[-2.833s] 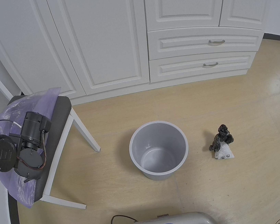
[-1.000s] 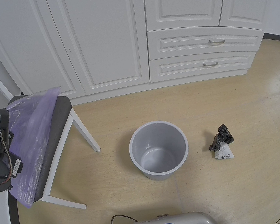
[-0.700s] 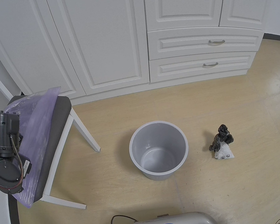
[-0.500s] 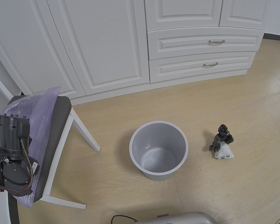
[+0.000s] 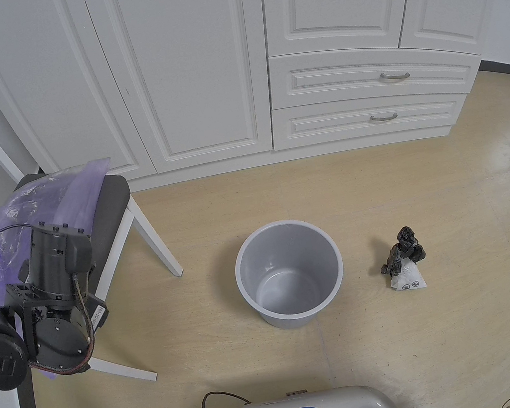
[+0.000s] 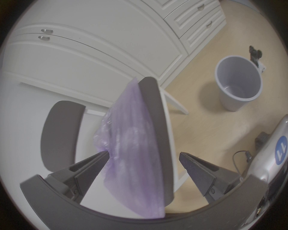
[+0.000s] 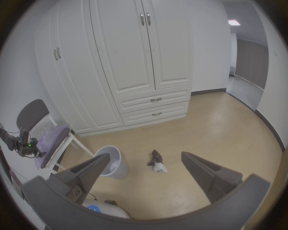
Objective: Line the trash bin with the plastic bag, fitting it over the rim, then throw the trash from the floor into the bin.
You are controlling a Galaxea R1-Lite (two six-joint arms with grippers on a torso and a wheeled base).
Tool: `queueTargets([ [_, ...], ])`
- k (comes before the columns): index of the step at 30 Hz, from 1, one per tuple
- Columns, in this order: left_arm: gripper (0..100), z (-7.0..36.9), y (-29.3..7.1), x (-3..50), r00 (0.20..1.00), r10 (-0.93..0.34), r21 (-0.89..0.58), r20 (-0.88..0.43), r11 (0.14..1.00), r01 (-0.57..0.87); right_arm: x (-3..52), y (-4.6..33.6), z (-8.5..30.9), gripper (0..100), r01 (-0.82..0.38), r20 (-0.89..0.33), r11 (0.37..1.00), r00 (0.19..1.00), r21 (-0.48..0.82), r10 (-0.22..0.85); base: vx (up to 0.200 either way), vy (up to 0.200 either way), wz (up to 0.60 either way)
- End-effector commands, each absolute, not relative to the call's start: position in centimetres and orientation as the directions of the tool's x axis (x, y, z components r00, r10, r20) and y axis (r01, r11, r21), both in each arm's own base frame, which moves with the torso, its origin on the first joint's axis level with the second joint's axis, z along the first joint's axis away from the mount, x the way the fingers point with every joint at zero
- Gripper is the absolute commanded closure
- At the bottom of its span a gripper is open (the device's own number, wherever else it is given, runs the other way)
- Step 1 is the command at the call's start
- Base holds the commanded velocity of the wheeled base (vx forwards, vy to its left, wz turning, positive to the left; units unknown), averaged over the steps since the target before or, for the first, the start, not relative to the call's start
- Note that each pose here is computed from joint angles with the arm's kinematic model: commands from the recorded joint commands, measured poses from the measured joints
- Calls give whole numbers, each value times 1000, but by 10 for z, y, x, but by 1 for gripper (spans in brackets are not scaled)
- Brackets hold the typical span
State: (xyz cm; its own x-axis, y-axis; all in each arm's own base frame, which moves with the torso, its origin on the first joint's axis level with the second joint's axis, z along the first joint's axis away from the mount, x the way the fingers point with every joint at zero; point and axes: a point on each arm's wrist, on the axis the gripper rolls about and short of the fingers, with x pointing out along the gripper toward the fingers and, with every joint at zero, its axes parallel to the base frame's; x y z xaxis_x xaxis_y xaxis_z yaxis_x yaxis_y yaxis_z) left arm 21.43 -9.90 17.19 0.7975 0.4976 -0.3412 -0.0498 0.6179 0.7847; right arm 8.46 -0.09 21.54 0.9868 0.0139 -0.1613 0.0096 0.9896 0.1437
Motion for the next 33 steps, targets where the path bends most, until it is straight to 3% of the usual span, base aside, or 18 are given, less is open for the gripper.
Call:
queueTargets([
  [1,0,153,-104,221,807,441,765,-393,643,21,86,-1,214,0,9,-171,989,985,144,16,0,0,0],
  [11,0,151,-80,249,796,436,687,-419,726,-35,87,-1,213,0,11,-177,989,984,146,16,0,0,0],
  [13,0,150,-65,255,798,386,600,-462,799,-39,87,-1,214,0,10,-174,989,985,146,16,0,0,0],
  [17,0,152,-43,262,789,365,497,-494,863,-89,87,-1,213,0,11,-177,989,984,146,16,0,0,0],
  [25,0,171,-11,271,796,394,439,-459,880,-182,88,-1,212,0,11,-183,989,983,146,16,0,0,0],
  [33,0,183,-7,264,817,356,391,-454,903,-176,88,-1,212,0,13,-186,989,982,146,14,0,0,0],
])
